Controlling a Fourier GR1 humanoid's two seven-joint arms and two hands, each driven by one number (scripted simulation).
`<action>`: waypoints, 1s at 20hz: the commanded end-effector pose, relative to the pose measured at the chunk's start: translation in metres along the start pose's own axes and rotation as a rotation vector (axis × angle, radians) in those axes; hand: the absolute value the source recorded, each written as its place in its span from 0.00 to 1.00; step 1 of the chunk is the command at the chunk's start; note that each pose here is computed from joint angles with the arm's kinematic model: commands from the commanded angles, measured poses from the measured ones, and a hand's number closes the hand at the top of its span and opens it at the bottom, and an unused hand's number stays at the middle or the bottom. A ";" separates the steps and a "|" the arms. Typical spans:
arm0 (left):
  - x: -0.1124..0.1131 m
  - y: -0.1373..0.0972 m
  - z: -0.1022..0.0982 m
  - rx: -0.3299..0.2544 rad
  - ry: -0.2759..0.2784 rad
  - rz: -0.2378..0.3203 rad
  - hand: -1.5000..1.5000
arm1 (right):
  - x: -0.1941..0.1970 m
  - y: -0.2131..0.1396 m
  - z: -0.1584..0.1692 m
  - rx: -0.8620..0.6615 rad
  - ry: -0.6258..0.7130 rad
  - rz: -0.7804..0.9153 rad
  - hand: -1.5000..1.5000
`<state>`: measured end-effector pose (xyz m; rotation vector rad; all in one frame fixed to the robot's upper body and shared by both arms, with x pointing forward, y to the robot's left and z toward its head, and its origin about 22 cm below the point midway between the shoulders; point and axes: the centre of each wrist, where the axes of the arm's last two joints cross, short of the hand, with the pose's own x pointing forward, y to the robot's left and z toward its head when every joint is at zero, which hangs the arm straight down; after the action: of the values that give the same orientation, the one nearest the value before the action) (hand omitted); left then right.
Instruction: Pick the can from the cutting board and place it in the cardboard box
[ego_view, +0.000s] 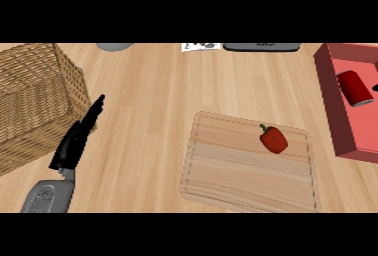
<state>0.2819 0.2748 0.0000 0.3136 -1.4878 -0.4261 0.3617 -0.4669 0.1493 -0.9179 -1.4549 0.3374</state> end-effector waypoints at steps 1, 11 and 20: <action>-0.006 -0.001 0.013 -0.008 0.010 -0.001 0.50 | -0.016 0.000 0.001 -0.043 0.030 -0.207 0.00; 0.001 0.009 -0.007 -0.008 0.003 0.005 0.50 | -0.074 -0.063 0.027 -0.321 -0.009 -0.425 0.00; -0.013 0.001 0.011 -0.007 0.002 0.023 0.50 | -0.130 -0.089 0.075 -0.474 -0.010 -0.472 0.00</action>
<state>0.2785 0.2793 -0.0030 0.3042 -1.4927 -0.4303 0.2711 -0.5728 0.1161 -0.8658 -1.7221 -0.3088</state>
